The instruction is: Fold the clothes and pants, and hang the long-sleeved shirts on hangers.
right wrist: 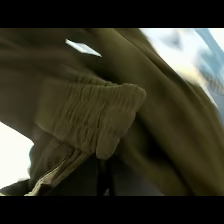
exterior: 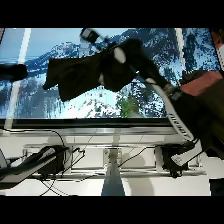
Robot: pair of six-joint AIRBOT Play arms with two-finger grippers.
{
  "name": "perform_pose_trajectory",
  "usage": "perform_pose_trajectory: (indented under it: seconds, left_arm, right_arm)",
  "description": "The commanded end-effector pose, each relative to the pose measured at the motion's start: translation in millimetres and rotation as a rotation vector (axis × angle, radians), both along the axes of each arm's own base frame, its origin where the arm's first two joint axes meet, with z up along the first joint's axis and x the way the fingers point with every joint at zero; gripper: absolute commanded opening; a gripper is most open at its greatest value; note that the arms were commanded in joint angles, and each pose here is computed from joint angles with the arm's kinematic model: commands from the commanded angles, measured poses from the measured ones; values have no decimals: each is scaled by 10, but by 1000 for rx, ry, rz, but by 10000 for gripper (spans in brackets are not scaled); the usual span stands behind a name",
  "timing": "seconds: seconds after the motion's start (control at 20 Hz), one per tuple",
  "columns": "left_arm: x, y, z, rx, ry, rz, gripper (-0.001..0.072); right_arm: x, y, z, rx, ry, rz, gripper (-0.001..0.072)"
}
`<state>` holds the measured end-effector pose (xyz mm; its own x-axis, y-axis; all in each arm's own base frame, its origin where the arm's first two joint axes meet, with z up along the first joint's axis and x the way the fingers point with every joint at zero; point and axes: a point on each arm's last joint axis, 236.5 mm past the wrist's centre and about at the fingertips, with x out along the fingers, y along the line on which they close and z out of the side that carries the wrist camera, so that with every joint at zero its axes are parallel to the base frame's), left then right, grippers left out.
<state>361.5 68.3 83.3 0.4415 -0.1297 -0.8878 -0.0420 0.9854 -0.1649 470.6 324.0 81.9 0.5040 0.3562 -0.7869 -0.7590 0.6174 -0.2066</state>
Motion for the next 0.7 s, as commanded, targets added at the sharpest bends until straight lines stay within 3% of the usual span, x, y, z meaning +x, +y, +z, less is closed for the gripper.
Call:
perform_pose_trajectory:
  seconds: [0.0, 0.15, 0.3, 0.35, 0.4, 0.45, 0.6, 0.65]
  left_arm:
    - [-296, -445, -390, -253, 81, -74, 21]
    - [-509, -712, -649, -494, 79, -52, 21]
    - [-723, -681, -1122, -523, 131, 40, 33]
    - [-769, -677, -1246, -516, 145, 62, 170]
    - [-810, -723, -1328, -532, 161, 75, 484]
    - [-820, -751, -1380, -541, 167, 83, 578]
    - [-796, -736, -1521, -523, 165, 42, 576]
    - [-779, -726, -1580, -531, 175, 58, 542]
  right_arm:
    - [18, -1174, 228, 20, 152, -270, 31]
    - [-41, -1988, 278, 112, 217, -440, 30]
    - [-215, -2475, 208, 193, 277, -551, 31]
    - [-247, -2572, 151, 200, 287, -577, 31]
    - [-276, -2619, 78, 208, 305, -593, 31]
    - [-283, -2629, 17, 211, 315, -599, 31]
    - [-246, -2543, -63, 246, 311, -598, 31]
    - [-232, -2494, -58, 269, 312, -595, 32]
